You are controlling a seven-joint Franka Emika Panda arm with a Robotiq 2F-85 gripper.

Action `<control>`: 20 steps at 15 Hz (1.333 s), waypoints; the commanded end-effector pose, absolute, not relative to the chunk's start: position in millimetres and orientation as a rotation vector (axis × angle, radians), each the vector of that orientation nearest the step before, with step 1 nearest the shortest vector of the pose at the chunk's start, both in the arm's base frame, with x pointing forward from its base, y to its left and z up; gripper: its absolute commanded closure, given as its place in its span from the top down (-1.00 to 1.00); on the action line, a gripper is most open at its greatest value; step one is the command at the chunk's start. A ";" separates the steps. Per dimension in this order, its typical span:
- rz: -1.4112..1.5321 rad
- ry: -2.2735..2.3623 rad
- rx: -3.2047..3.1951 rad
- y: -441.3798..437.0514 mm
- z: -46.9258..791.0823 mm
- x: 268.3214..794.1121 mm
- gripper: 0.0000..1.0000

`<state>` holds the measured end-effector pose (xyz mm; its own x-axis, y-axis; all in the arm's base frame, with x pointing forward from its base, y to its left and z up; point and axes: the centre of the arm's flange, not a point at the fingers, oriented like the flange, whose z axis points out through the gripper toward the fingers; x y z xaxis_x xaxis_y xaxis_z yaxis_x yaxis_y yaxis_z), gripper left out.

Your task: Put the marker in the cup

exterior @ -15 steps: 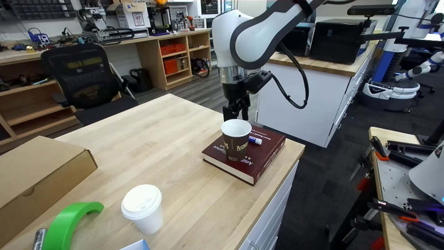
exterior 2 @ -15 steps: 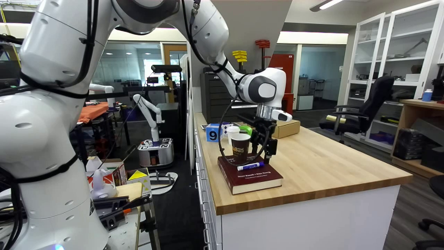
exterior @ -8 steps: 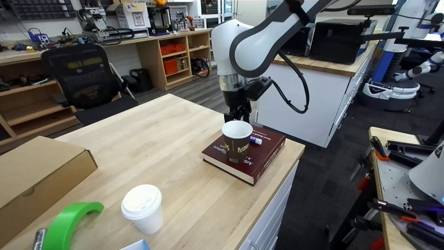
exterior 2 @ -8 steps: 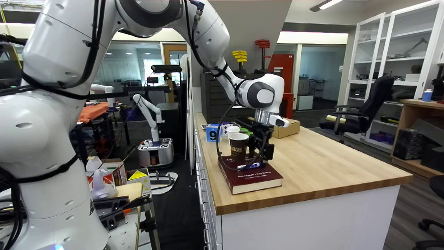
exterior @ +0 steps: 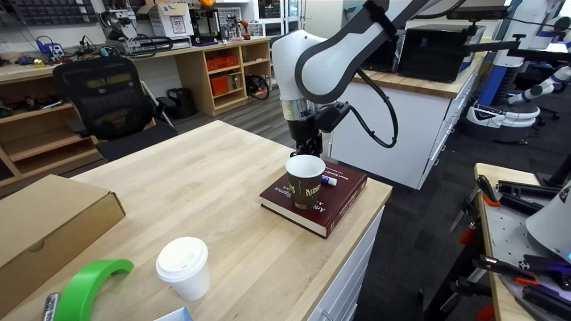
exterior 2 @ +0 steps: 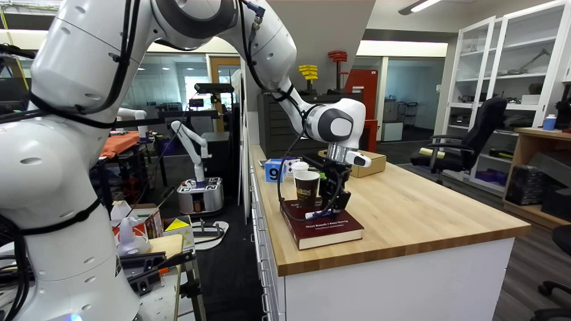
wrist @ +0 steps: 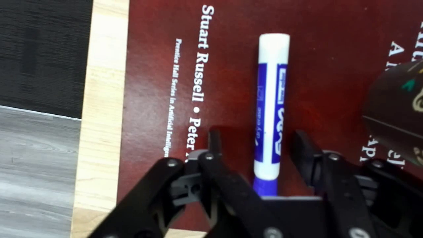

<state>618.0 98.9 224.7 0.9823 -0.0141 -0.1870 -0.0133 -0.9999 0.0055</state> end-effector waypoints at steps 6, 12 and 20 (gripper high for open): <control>-0.285 -0.006 3.148 95.1 242.0 606.1 -1.00; -0.217 -0.005 3.134 91.5 285.4 591.5 -0.91; -0.041 -0.001 3.119 90.9 357.3 583.6 -0.91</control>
<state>602.8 92.9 326.8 0.9984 0.0031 -0.0565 0.0033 -1.0000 0.0043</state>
